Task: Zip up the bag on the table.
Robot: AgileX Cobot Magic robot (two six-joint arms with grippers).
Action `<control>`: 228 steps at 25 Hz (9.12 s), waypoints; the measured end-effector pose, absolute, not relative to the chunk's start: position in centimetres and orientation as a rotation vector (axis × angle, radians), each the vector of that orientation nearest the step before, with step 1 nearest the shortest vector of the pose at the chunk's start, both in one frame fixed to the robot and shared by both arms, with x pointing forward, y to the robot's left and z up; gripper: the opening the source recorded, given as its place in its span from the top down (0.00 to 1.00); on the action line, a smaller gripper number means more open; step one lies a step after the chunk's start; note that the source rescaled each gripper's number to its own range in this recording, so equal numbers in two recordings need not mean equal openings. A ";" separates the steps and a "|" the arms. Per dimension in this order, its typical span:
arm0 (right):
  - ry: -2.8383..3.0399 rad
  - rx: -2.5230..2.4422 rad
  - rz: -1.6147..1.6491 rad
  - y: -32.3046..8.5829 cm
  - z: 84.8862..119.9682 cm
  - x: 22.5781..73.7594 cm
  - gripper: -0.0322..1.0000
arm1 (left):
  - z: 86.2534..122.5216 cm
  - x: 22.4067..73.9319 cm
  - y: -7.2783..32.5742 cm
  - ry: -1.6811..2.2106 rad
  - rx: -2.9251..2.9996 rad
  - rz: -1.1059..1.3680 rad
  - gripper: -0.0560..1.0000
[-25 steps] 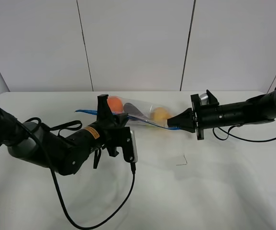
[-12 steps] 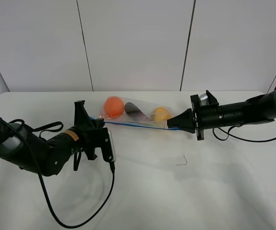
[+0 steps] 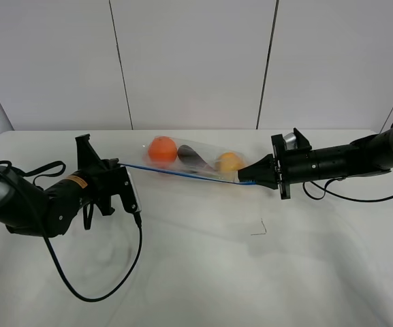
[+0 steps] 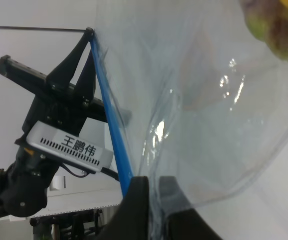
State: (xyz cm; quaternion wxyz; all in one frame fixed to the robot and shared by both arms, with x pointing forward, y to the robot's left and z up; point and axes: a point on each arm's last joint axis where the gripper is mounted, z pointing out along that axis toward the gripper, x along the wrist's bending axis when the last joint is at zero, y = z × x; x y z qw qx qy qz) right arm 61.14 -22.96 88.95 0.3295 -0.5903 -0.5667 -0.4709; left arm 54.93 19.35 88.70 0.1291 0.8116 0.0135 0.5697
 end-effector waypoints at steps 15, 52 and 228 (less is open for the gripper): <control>-1.497 -1.538 -1.220 -23.0 88.9 61.0 0.97 | 88.2 55.3 21.7 0.239 2.437 1.635 0.35; -1.493 -1.540 -1.217 -23.0 88.9 61.0 0.97 | 90.0 56.1 25.5 1.535 1.676 1.136 0.48; -2.279 -2.218 -0.261 -29.7 104.6 41.8 0.09 | 104.1 22.9 30.1 1.585 1.654 0.848 0.12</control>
